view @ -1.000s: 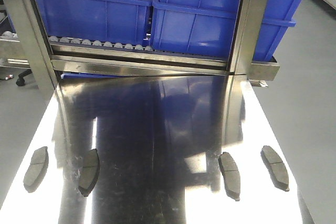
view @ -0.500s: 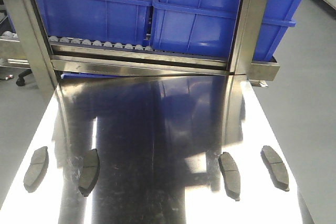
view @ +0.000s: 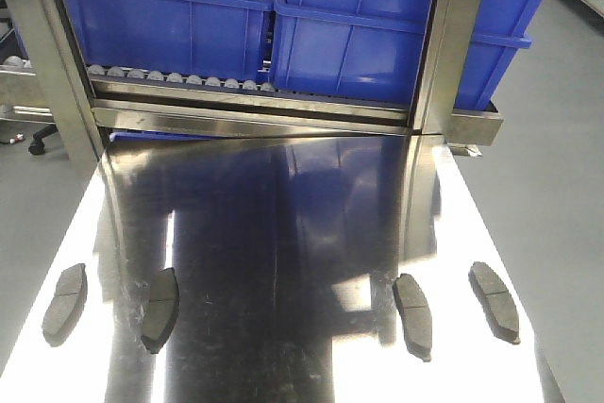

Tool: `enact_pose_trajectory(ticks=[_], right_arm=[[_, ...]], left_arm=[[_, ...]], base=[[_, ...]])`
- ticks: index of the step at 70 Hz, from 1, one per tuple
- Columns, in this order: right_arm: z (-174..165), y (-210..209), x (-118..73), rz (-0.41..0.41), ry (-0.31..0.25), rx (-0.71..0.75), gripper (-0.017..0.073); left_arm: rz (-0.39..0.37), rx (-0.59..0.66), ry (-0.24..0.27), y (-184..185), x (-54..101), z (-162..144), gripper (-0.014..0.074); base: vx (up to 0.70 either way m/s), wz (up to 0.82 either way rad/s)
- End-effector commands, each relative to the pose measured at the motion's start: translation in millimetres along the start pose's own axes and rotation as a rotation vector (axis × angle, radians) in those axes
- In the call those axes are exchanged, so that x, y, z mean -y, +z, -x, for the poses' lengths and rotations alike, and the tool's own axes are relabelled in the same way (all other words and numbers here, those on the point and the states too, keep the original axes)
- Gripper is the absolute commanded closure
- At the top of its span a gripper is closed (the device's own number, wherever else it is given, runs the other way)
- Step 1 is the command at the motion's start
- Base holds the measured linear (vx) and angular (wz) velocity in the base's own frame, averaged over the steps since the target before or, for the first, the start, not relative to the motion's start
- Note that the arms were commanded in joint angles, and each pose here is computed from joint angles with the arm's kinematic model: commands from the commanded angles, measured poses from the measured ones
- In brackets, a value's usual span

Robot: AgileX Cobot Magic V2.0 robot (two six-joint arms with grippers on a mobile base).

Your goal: Move and align brake pads A on conveyor

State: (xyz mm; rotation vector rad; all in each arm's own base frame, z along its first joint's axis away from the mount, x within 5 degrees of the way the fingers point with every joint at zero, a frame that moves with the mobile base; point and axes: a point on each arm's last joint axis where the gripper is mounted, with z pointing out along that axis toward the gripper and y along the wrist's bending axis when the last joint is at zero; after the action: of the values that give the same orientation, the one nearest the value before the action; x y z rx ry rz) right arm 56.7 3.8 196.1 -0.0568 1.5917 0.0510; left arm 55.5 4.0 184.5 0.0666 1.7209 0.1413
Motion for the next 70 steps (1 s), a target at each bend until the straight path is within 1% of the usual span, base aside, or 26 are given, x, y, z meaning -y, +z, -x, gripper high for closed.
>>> enact_pose_trajectory(ticks=[1,7,11,16,19,26,31,35,39,45,54,60,64,70], right_arm=[[5,-1,0.1,-0.003,-0.013,0.076,0.0563],[5,-1,0.1,-0.003,-0.013,0.076,0.0563],[5,-1,0.1,-0.003,-0.013,0.076,0.0563],[5,-1,0.1,-0.003,-0.013,0.076,0.0563],[5,-1,0.1,-0.003,-0.013,0.076,0.0563],[5,-1,0.1,-0.003,-0.013,0.077,0.0563],[5,-1,0.1,-0.003,-0.013,0.077,0.0563],[5,-1,0.1,-0.003,-0.013,0.077,0.0563],[5,-1,0.1,-0.003,-0.013,0.077,0.0563],[5,-1,0.1,-0.003,-0.013,0.077,0.0563],[5,-1,0.1,-0.003,-0.013,0.077,0.0563],[5,-1,0.1,-0.003,-0.013,0.077,0.0563],[5,-1,0.1,-0.003,-0.013,0.077,0.0563],[5,-1,0.1,-0.003,-0.013,0.077,0.0563]], left_arm=[[-0.01,0.095,-0.052,1,1.4,2,0.06],[-0.012,0.133,-0.116,-1,0.3,11,0.06],[-0.011,0.155,-0.143,-4,-1.4,22,0.06],[-0.008,0.156,-0.148,-8,-4.0,39,0.06],[-0.006,0.137,-0.149,-9,-5.6,49,0.06],[0.0,0.02,-0.131,-5,-9.6,72,0.06],[-0.001,-0.089,-0.079,4,-12.0,87,0.06],[-0.005,-0.146,-0.051,12,-13.0,95,0.06],[-0.01,-0.199,-0.045,23,-13.6,101,0.06],[-0.015,-0.245,-0.043,34,-13.4,103,0.06],[-0.018,-0.267,-0.043,39,-12.9,100,0.0593],[-0.018,-0.249,-0.043,38,-13.0,102,0.0543],[-0.018,-0.246,-0.043,39,-13.0,102,0.0473],[-0.018,-0.246,-0.044,39,-13.0,102,0.032]], base=[[0.0,0.0],[0.0,0.0],[0.0,0.0],[0.0,0.0],[0.0,0.0],[0.0,0.0],[0.0,0.0],[0.0,0.0],[0.0,0.0],[0.0,0.0],[0.0,0.0],[0.0,0.0],[0.0,0.0],[0.0,0.0]])
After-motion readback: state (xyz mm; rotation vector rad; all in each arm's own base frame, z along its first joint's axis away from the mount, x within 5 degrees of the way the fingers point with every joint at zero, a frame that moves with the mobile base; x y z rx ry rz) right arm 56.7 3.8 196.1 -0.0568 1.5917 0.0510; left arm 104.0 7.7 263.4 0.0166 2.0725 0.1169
